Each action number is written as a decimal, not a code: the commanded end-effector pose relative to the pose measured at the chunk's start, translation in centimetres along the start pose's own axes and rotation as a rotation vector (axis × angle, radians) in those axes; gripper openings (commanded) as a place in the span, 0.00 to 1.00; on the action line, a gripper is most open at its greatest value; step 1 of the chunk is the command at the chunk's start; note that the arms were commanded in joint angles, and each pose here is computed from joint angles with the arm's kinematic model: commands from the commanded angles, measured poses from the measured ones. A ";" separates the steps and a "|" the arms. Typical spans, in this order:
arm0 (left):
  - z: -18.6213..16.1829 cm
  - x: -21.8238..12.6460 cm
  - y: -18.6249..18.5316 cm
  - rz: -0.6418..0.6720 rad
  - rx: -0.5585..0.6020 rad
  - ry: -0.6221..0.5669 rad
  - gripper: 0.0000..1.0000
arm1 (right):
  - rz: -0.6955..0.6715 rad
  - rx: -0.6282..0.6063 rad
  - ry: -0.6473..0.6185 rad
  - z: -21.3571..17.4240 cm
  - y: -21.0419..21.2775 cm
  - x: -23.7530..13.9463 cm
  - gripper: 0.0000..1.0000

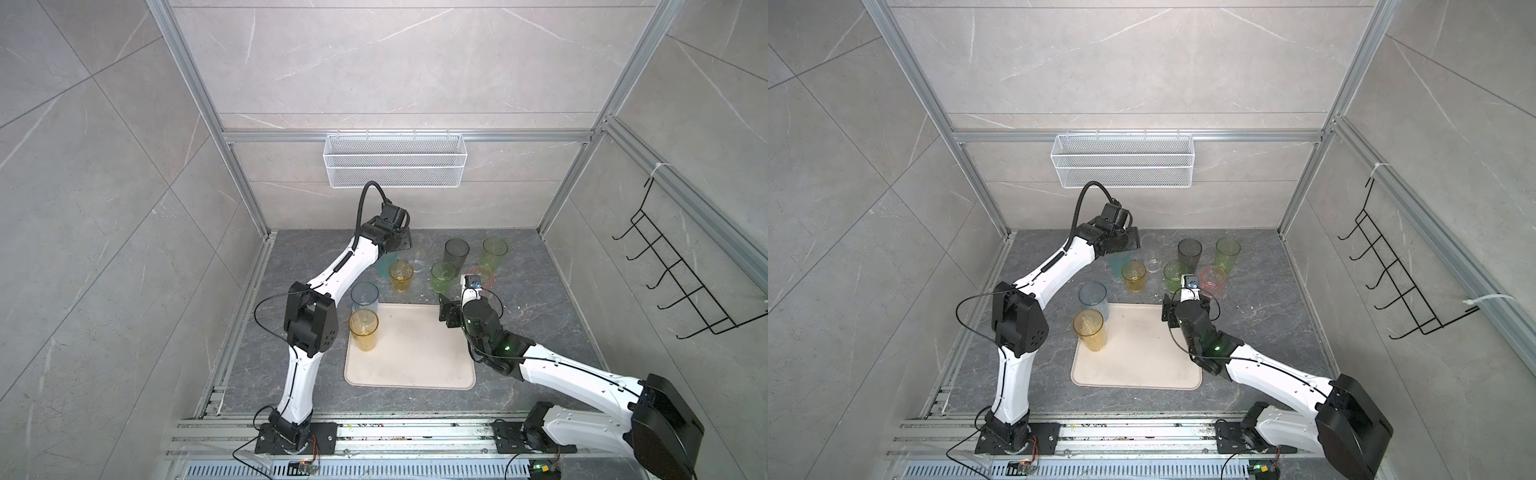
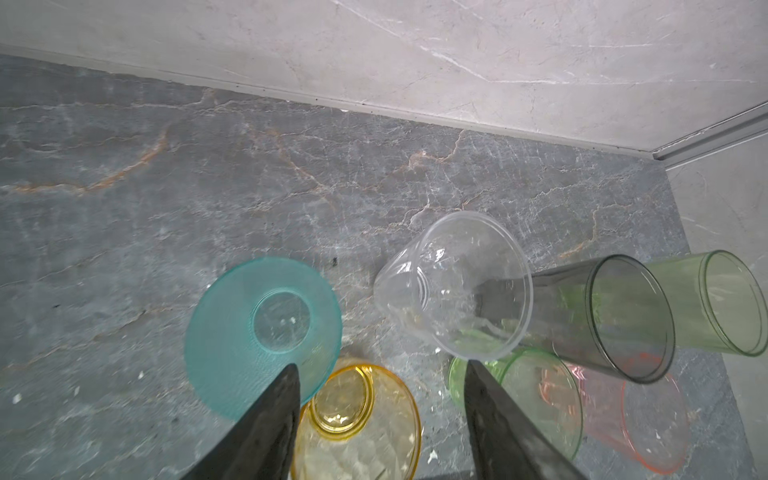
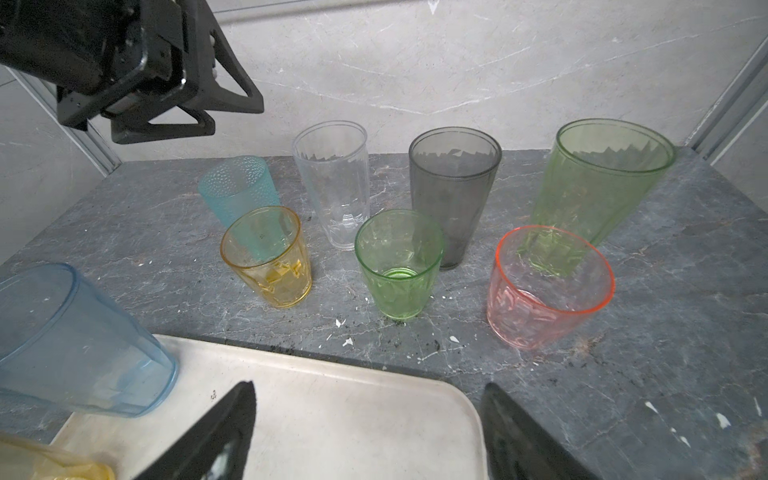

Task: Place the glasses into the tray
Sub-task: 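Lower the left gripper around the clear cup and close on it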

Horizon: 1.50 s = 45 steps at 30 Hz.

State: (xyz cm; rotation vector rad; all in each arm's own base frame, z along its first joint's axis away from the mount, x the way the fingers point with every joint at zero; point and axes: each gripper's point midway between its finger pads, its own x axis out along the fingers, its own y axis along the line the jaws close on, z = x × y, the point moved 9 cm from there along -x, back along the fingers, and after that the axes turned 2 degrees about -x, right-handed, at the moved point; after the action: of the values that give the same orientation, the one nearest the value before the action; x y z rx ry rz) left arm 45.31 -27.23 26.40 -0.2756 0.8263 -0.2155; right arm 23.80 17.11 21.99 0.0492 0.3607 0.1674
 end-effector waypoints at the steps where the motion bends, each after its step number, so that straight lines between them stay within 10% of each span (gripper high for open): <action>1: 1.3 0.2 -1.2 -0.060 -0.025 -0.047 0.63 | -0.023 0.008 0.007 0.0 0.0 0.1 0.86; 45: -0.2 6.6 -1.8 -0.109 -0.109 0.039 0.30 | -0.011 -0.008 0.043 -0.1 0.5 0.7 0.86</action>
State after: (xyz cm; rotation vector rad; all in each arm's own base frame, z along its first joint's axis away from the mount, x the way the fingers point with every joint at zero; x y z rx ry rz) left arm 49.10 -30.63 20.89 -0.4056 0.8994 -0.2599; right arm 24.08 17.37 20.90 0.0155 0.4075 0.1564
